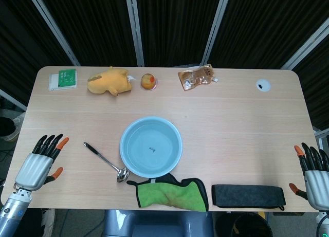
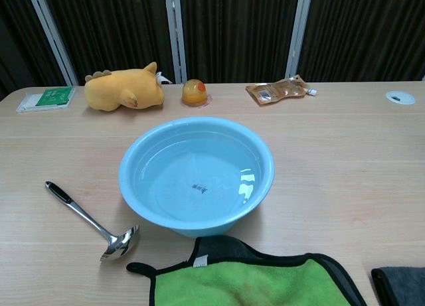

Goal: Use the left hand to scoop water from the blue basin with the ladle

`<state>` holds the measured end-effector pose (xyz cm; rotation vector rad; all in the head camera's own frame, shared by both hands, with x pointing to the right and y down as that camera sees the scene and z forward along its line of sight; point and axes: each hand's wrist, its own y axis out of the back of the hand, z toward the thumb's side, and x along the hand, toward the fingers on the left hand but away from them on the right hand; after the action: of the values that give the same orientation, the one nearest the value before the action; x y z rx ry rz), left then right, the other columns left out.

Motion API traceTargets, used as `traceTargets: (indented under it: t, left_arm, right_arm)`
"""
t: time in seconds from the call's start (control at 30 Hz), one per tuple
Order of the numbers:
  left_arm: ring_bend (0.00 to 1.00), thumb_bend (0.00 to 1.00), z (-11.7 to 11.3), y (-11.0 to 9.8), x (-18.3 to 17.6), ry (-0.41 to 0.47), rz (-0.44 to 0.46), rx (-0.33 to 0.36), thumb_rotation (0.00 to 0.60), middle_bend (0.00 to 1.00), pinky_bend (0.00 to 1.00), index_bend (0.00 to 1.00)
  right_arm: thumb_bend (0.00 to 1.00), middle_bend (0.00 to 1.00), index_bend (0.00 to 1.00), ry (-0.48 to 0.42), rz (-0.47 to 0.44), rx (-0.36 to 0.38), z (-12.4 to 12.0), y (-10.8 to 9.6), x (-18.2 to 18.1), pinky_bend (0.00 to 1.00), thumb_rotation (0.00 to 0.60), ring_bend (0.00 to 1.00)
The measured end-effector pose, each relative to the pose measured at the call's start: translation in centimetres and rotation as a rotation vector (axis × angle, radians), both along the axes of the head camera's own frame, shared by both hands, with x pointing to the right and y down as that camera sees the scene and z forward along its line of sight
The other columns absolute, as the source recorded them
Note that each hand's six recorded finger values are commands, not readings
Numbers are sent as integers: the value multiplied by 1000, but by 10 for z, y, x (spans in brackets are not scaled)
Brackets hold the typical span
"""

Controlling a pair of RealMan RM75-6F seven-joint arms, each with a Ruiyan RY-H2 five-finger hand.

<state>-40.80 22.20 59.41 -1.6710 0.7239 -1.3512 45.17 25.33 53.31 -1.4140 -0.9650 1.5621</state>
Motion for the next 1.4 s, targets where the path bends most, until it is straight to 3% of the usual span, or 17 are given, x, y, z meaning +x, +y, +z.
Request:
traceTargets:
  t: [0.2, 0.5, 0.67, 0.9, 1.4]
  left_arm:
    - [0, 293, 1, 0, 0, 2, 2, -4, 600, 0, 0, 37]
    - [0, 296, 14, -2, -3, -2, -11, -80, 600, 0, 0, 245]
    - [0, 295, 30, -10, -2, -13, -10, -136, 600, 0, 0, 293]
    - [0, 298, 45, -17, 3, -30, 4, -154, 600, 0, 0, 338]
    - [0, 289, 110, -22, 44, -61, 35, -230, 600, 0, 0, 500]
  right_arm:
    - [0, 0, 0, 0, 5, 2, 0, -1, 1, 0, 600, 0]
    - [0, 0, 0, 0, -9, -5, 4, -2, -3, 0, 600, 0]
    - [0, 0, 0, -6, 6, 4, 4, -5, -1, 0, 600, 0]
    - [0, 0, 0, -12, 6, 0, 7, -10, -1, 0, 600, 0]
    - [0, 0, 0, -44, 12, -4, 4, -13, 6, 0, 600, 0]
